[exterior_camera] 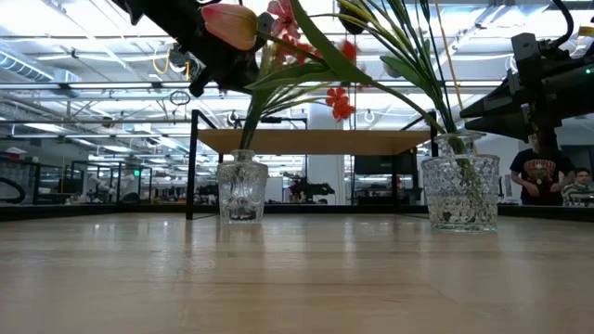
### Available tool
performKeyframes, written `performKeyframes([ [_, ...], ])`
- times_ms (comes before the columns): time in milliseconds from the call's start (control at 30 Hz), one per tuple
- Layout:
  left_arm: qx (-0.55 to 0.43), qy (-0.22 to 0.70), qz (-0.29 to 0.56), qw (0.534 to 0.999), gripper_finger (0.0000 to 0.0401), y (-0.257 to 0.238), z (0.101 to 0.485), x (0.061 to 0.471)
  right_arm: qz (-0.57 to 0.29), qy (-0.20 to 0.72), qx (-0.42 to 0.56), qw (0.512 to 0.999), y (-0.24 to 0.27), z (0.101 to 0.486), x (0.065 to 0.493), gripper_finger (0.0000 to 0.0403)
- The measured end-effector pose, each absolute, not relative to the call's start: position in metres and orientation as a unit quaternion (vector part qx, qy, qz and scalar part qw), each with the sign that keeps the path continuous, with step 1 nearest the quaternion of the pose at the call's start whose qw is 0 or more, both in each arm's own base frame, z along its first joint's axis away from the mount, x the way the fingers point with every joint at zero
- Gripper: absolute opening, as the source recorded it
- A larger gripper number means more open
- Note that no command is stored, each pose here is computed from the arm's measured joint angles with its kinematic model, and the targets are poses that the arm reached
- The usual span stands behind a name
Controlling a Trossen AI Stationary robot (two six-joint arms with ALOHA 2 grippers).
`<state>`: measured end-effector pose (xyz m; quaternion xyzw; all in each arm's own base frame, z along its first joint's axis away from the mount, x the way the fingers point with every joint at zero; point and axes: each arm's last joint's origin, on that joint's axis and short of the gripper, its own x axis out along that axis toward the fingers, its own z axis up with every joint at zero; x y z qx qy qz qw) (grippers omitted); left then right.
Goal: Pick and place flowers into a vace then onto a shelf
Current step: Put the orange flowers into the left transparent vase
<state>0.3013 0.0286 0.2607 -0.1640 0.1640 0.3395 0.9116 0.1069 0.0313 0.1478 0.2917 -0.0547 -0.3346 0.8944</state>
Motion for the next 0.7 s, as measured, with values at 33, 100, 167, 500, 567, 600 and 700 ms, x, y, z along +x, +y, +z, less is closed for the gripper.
performKeyframes([
  [33, -0.164, 0.164, 0.338, 0.912, 0.0008, 0.028, 0.26, 0.303, -0.334, -0.055, 0.292, 0.894, 0.031, 0.148, 0.107, 0.01],
  [100, -0.167, 0.171, 0.331, 0.913, 0.0008, 0.027, 0.257, 0.305, -0.335, -0.055, 0.292, 0.894, 0.031, 0.148, 0.107, 0.01],
  [167, -0.17, 0.19, 0.329, 0.909, 0.0014, 0.024, 0.252, 0.304, -0.334, -0.055, 0.292, 0.894, 0.031, 0.148, 0.107, 0.01],
  [500, -0.146, 0.248, 0.324, 0.901, 0.0018, 0.008, 0.227, 0.311, -0.335, -0.054, 0.29, 0.895, 0.031, 0.147, 0.107, 0.01],
  [567, -0.144, 0.251, 0.323, 0.901, 0.0012, 0.006, 0.224, 0.314, -0.335, -0.053, 0.289, 0.895, 0.031, 0.147, 0.107, 0.01],
  [600, -0.144, 0.254, 0.323, 0.9, 0.0011, 0.005, 0.222, 0.315, -0.336, -0.052, 0.289, 0.895, 0.031, 0.147, 0.107, 0.01],
  [700, -0.156, 0.252, 0.327, 0.897, 0.0018, 0.003, 0.217, 0.317, -0.336, -0.051, 0.288, 0.895, 0.032, 0.147, 0.107, 0.01],
])
